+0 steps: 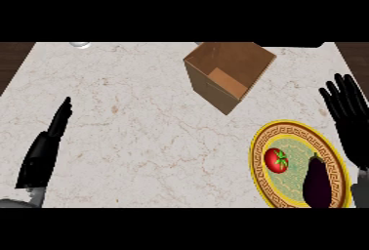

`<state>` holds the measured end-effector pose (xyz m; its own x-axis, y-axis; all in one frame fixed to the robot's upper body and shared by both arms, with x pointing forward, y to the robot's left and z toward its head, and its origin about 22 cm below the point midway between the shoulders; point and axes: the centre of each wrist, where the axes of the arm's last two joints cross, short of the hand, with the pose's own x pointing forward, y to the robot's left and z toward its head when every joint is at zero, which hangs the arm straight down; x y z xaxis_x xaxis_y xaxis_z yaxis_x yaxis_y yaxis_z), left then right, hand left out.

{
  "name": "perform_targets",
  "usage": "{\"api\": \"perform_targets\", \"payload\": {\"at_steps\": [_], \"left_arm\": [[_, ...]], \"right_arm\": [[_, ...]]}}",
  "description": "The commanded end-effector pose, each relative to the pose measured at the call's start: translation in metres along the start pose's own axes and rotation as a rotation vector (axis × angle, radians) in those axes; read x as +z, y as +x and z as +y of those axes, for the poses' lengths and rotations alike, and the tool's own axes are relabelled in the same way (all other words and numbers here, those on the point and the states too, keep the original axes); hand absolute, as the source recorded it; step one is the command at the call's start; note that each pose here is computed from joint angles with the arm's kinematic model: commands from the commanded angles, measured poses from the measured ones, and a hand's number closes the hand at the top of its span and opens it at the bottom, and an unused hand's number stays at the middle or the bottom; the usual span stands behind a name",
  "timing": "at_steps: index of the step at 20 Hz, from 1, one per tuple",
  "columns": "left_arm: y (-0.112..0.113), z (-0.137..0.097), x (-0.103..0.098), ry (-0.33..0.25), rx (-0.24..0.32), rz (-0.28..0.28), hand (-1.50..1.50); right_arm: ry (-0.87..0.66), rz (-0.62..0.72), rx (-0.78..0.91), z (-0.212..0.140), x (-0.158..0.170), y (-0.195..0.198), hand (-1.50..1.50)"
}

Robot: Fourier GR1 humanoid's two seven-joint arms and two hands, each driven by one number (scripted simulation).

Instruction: Pick the tomato from the plate and place it in the cardboard box

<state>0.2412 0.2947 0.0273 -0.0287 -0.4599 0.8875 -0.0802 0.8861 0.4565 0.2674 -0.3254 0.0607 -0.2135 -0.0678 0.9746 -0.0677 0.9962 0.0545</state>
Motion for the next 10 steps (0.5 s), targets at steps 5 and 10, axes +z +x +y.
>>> {"api": "perform_targets", "payload": {"at_steps": [5,10], "left_arm": [[-0.013,0.000,-0.004,0.038,0.033,0.087,0.00],[-0.007,-0.009,-0.008,0.008,0.100,0.135,0.00]], "right_arm": [[0.143,-0.260,-0.296,0.027,-0.053,0.017,-1.50],[-0.198,0.008,-0.033,0.016,-0.011,-0.055,-1.50]]}}
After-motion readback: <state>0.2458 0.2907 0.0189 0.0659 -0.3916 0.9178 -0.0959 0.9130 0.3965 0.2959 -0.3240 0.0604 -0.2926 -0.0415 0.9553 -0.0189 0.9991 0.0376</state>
